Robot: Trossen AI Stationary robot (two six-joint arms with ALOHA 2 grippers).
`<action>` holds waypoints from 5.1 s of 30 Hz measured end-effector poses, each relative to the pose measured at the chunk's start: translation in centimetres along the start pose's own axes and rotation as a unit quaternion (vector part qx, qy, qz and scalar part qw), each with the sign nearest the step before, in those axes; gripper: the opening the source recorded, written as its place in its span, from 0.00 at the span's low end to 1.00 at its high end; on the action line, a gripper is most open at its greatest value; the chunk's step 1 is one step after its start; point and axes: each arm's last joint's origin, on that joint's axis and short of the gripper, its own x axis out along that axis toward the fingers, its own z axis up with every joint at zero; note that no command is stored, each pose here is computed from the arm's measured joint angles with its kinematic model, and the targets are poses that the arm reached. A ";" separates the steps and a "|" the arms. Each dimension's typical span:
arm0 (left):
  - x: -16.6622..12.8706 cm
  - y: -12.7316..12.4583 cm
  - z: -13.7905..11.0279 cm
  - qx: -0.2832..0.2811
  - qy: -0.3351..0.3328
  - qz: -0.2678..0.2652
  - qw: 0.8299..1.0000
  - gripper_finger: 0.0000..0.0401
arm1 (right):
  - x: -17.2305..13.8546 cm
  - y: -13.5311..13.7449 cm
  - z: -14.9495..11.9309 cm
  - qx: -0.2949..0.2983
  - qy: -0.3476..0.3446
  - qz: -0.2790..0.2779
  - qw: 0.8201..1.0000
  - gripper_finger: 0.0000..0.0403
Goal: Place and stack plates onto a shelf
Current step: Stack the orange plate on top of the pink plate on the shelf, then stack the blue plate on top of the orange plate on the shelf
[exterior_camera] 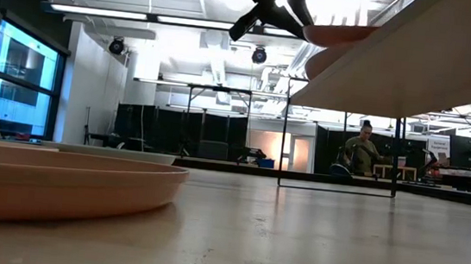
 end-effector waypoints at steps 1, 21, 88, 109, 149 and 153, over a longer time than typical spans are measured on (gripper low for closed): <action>0.0 0.0 0.0 0.003 -0.001 0.001 1.000 0.09 | 0.0 0.0 0.0 0.000 0.000 0.000 1.000 0.00; 1.2 -0.7 -0.3 0.017 0.009 -0.059 0.998 0.34 | 0.0 0.0 -0.2 0.003 0.011 -0.002 1.000 0.00; -15.4 6.4 -6.8 0.187 -0.210 -0.166 0.945 0.36 | -0.8 4.1 -11.2 0.008 0.560 0.029 0.828 0.00; -22.1 7.8 -4.4 0.147 -0.271 -0.266 0.914 0.36 | 3.7 5.8 -3.6 -0.082 0.316 0.104 0.939 0.00; -18.3 15.2 -3.9 -0.091 -0.071 0.094 0.989 0.36 | -1.0 0.4 -4.6 0.049 0.109 0.081 0.990 0.00; -17.6 20.1 -6.0 -0.141 0.033 0.282 0.948 0.36 | -1.0 0.4 -4.6 0.047 0.110 0.079 0.990 0.00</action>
